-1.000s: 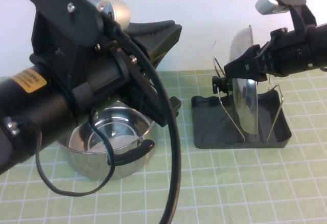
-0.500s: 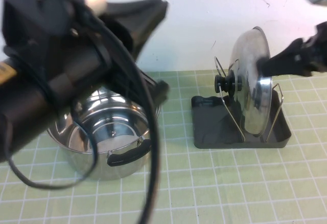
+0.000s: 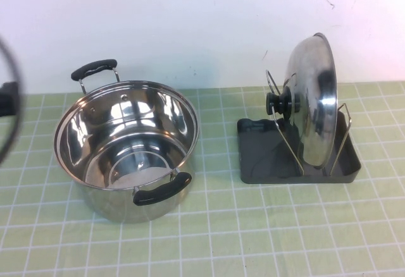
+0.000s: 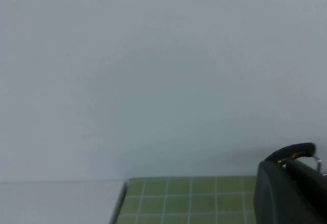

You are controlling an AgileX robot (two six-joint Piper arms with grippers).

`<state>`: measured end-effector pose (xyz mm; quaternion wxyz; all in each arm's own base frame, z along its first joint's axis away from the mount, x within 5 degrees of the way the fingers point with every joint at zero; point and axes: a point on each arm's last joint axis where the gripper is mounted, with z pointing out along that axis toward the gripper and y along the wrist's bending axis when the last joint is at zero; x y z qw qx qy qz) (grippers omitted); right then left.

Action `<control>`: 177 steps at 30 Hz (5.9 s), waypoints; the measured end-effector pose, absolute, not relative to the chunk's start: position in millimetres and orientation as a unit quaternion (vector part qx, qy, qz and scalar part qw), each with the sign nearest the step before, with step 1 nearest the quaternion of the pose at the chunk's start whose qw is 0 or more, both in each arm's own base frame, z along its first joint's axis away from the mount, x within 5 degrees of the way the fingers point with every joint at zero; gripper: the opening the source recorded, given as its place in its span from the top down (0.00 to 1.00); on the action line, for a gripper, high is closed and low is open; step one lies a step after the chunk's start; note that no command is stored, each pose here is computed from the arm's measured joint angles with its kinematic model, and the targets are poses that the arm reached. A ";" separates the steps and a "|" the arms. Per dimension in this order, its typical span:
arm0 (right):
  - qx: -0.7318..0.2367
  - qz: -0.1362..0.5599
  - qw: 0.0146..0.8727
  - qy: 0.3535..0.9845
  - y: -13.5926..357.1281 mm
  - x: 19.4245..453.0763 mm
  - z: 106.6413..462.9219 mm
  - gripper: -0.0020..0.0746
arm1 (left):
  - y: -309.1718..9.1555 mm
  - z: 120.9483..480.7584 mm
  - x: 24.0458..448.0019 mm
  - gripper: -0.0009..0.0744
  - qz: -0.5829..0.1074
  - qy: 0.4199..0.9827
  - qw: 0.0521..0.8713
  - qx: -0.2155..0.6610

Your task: Put pot lid on rack

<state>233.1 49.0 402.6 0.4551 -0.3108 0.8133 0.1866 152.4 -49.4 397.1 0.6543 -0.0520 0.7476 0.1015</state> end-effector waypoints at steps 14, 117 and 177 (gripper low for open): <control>-0.307 0.166 0.711 0.610 58.1 76.4 375.0 0.97 | -24.7 347.1 80.5 0.99 -0.134 0.668 0.724 0.109; -0.036 -0.065 0.578 0.813 -4.3 51.4 169.3 0.98 | -21.9 290.7 77.6 0.99 -0.114 0.697 0.695 0.135; -0.036 -0.065 0.578 0.813 -4.3 51.4 169.1 0.98 | 2.8 176.8 53.4 0.99 0.006 0.791 0.609 -0.059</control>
